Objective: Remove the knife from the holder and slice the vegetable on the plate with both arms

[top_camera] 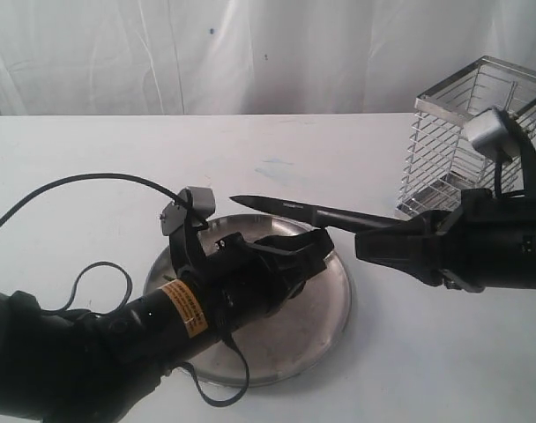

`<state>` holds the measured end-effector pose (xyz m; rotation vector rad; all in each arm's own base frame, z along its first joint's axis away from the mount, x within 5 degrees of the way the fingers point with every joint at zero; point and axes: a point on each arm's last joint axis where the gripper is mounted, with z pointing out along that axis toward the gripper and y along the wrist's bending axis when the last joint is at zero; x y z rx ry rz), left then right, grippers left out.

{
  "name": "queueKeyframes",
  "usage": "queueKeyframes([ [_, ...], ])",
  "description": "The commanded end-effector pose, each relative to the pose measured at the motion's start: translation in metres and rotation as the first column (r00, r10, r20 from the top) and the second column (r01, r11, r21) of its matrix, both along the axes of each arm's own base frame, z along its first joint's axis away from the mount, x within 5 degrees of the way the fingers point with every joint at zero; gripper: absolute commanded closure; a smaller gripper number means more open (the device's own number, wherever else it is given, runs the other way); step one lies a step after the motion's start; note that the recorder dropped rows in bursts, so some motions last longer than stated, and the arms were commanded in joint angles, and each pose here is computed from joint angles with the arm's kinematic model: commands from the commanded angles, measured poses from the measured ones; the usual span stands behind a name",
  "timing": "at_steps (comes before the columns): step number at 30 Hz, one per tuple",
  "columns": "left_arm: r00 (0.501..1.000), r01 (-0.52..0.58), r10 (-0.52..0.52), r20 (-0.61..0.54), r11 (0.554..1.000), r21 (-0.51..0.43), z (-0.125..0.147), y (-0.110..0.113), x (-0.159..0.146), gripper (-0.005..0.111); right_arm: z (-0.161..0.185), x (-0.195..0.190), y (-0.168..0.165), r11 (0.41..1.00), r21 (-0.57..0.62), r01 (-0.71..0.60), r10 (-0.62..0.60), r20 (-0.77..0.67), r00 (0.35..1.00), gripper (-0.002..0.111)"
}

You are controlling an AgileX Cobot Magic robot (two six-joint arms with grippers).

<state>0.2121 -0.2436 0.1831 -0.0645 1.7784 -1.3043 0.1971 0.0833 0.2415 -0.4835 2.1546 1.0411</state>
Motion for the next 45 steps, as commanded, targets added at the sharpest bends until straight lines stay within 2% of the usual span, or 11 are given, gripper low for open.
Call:
queueKeyframes([
  [1,1.000,-0.005,0.005,0.005,1.000,0.015,-0.002,0.002,-0.002,0.107,-0.001,0.001,-0.001,1.000,-0.013,0.017,-0.017,0.001,1.000,0.108],
  [7,1.000,0.020,-0.019,-0.011,0.999,0.050,-0.006,0.001,-0.004,0.107,-0.001,0.009,-0.006,0.993,-0.023,0.117,-0.116,0.014,0.993,0.108],
  [14,0.982,0.176,-0.184,0.054,0.977,0.124,-0.007,-0.007,-0.015,0.107,0.005,0.013,-0.006,0.988,0.037,0.153,-0.155,0.053,0.987,0.108],
  [21,0.997,0.080,-0.081,0.009,0.991,0.109,-0.010,-0.009,-0.003,0.107,0.009,0.005,0.001,0.995,0.096,0.041,-0.045,0.039,0.998,0.108],
  [24,0.997,0.079,-0.080,0.013,0.992,0.094,-0.009,-0.015,0.003,0.107,0.005,0.001,0.002,0.997,0.072,0.017,-0.018,0.019,1.000,0.108],
  [31,0.995,0.066,-0.067,0.068,0.998,0.024,0.000,-0.017,0.006,0.107,-0.013,-0.004,-0.003,0.995,0.042,0.087,-0.085,-0.042,0.995,0.108],
  [45,0.999,0.011,-0.012,0.039,1.000,0.012,-0.001,-0.014,0.009,0.107,-0.018,-0.007,0.000,0.998,0.009,0.066,-0.066,-0.065,0.996,0.108],
])
